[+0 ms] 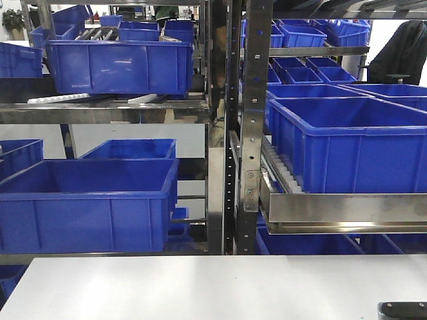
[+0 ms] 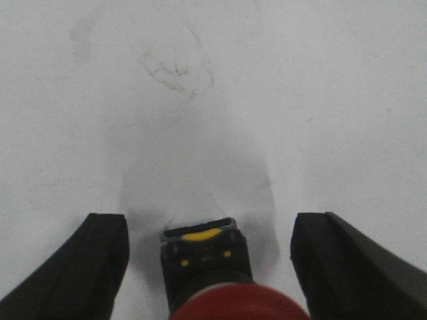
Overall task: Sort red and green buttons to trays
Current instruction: 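Lift both held buttons up off the table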
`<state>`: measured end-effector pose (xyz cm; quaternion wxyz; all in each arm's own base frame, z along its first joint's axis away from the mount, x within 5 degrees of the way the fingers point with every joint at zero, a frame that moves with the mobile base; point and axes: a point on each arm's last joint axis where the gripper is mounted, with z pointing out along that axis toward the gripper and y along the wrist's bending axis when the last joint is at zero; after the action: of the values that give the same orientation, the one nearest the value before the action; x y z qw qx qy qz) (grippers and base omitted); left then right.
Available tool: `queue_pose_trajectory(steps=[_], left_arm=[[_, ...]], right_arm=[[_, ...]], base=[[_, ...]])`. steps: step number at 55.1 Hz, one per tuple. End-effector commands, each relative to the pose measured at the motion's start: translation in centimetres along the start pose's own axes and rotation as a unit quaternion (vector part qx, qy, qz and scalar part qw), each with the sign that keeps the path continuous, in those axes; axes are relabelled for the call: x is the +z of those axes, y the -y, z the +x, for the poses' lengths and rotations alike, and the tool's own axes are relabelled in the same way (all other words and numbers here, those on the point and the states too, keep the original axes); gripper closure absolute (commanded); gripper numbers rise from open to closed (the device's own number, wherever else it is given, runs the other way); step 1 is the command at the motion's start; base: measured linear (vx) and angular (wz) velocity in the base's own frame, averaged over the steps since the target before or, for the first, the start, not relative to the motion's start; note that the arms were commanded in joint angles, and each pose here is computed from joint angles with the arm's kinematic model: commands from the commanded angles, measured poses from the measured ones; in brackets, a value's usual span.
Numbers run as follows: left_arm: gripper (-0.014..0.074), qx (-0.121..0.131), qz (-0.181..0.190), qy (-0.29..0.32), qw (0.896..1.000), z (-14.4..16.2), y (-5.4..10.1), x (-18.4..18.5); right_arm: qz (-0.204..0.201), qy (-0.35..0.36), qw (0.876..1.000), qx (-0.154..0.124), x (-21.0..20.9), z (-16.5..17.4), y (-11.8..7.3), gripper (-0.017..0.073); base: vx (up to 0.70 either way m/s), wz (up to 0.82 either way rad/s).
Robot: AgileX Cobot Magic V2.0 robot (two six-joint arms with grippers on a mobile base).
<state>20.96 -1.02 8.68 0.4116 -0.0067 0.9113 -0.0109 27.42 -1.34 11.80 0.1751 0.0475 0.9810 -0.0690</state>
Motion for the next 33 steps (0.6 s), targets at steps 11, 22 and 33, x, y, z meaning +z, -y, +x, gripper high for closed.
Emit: queue_pose_trajectory(steps=[11, 22, 33], left_arm=[[0.0599, -0.005, 0.003, 0.059, 0.998, -1.6, 0.1, -0.1], [0.0599, 0.053, 0.064, 0.114, 0.990, -2.6, 1.3, -0.4], [0.0597, 0.016, 0.124, 0.136, 0.983, -3.0, 2.3, -0.7]], right_arm=[[0.012, 0.006, 1.000, 0.012, -1.1, -0.7, 0.5, 0.0366], [0.006, 0.015, 1.000, 0.013, -1.2, -0.9, 0.4, 0.0530], [-0.002, 0.061, 0.998, 0.020, -3.3, -1.6, 0.5, 0.0574]], base=[[0.00, 0.00], [0.00, 0.00], [0.00, 0.00]])
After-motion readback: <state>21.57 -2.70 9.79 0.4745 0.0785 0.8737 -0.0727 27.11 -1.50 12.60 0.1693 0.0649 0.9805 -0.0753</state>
